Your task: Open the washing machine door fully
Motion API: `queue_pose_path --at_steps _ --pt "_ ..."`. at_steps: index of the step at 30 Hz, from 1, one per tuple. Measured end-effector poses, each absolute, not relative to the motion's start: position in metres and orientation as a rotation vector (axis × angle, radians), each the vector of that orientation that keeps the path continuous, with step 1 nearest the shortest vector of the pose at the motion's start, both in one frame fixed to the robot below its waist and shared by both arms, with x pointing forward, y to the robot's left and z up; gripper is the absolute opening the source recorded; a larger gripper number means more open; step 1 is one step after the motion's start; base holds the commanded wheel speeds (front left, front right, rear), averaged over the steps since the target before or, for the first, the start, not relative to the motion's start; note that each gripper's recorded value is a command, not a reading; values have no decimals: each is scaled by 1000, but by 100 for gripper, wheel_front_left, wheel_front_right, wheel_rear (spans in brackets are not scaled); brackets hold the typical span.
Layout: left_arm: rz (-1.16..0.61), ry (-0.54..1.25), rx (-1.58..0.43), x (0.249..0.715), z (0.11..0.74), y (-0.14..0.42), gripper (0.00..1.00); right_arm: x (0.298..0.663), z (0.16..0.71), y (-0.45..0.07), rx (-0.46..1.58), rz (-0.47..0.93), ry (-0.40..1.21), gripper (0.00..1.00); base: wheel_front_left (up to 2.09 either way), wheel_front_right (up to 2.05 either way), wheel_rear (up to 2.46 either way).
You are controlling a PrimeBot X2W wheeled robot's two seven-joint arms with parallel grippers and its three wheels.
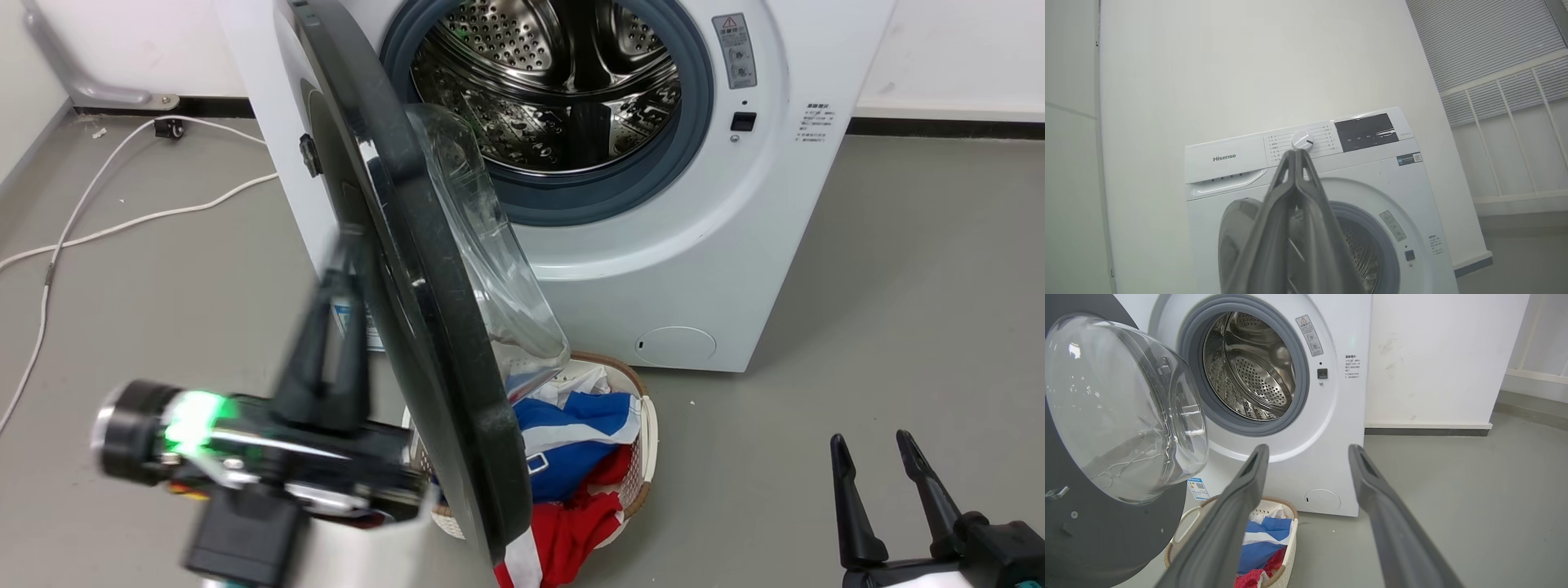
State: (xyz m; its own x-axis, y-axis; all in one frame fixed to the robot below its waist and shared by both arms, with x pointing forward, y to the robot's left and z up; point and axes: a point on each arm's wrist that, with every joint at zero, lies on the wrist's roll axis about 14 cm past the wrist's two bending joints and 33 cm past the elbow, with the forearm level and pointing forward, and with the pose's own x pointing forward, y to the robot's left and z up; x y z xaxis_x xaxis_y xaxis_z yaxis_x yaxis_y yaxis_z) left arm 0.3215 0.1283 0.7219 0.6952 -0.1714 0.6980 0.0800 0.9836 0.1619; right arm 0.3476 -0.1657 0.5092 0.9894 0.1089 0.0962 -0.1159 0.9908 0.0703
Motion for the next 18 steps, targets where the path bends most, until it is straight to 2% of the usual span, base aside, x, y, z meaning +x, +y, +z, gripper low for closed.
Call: queue_pose_path --at_steps 9,18 --pt "-438 -721 61 311 697 51 0 349 510 -164 81 118 -95 100 0 0 0" --pt "-524 -453 40 321 625 28 0 349 508 -161 83 124 -88 100 0 0 0"
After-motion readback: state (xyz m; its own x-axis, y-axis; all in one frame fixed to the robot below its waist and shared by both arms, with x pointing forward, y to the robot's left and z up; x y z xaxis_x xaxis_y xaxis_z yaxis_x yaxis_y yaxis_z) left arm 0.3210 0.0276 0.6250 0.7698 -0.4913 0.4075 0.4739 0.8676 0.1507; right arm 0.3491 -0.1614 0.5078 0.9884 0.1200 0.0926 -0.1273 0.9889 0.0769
